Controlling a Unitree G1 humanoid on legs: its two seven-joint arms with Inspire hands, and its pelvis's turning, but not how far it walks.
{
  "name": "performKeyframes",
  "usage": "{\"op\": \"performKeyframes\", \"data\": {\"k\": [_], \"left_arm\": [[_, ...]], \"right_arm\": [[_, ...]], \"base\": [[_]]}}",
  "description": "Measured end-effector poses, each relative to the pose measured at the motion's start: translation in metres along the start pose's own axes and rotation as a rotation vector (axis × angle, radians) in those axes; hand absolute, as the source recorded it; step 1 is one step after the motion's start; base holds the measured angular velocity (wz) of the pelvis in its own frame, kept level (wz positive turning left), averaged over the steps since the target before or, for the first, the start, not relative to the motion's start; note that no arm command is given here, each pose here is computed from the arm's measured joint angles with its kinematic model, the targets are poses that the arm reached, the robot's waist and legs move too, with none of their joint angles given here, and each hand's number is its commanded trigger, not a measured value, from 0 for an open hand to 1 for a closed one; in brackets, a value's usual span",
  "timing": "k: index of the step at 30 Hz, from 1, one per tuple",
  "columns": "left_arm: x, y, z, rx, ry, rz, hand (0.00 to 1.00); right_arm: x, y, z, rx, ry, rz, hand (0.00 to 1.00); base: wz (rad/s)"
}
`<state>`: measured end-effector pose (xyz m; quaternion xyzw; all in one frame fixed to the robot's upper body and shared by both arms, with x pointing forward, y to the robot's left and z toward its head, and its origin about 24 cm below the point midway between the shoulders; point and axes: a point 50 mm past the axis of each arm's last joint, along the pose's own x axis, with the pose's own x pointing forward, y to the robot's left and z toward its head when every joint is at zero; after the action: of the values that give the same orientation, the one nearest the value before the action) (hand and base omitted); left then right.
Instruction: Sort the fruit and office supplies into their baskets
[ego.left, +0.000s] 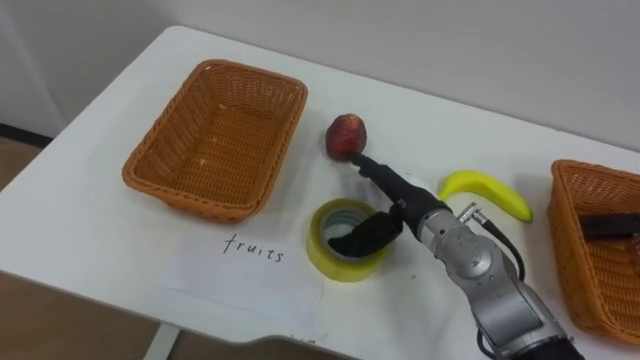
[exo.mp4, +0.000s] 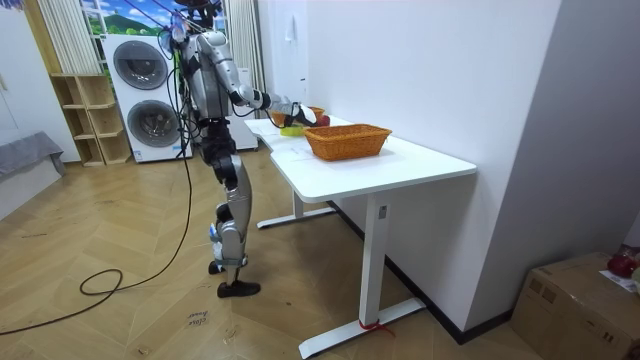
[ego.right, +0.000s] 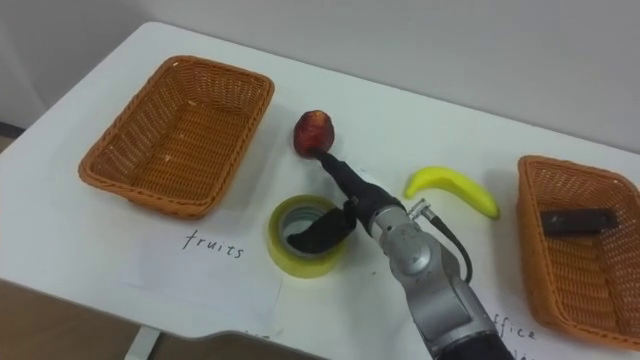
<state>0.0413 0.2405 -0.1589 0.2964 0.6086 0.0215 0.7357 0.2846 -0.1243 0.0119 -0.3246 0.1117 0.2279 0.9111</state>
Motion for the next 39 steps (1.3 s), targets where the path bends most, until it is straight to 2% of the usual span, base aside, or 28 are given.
{"op": "performKeyframes", "data": {"k": [12, 13, 14, 15, 28, 39], "left_arm": [[0.0002, 0.0010, 0.0011, -0.001, -0.004, 0.014, 0.00], [0.0003, 0.0013, 0.0018, -0.001, -0.006, 0.015, 0.00], [0.0002, 0.0011, 0.0012, 0.000, -0.004, 0.015, 0.00], [0.0001, 0.0010, 0.0005, 0.000, -0.003, 0.014, 0.00], [0.0000, 0.0023, -0.0043, -0.011, 0.013, 0.018, 0.00], [0.0000, 0.0033, -0.0053, -0.015, 0.017, 0.022, 0.00]], "right_arm": [[-0.0005, 0.0001, 0.0025, 0.001, -0.012, 0.010, 0.00], [-0.0005, 0.0002, 0.0025, 0.000, -0.012, 0.012, 0.42], [-0.0005, 0.0003, 0.0025, 0.000, -0.012, 0.014, 0.67], [-0.0007, 0.0005, 0.0022, 0.001, -0.011, 0.015, 1.00], [-0.0028, -0.0078, -0.0005, -0.064, 0.010, -0.022, 1.00], [-0.0032, -0.0057, -0.0019, -0.093, 0.024, 0.014, 1.00]], "base": [[0.00], [0.00], [0.00], [0.00], [0.00], [0.00]]}}
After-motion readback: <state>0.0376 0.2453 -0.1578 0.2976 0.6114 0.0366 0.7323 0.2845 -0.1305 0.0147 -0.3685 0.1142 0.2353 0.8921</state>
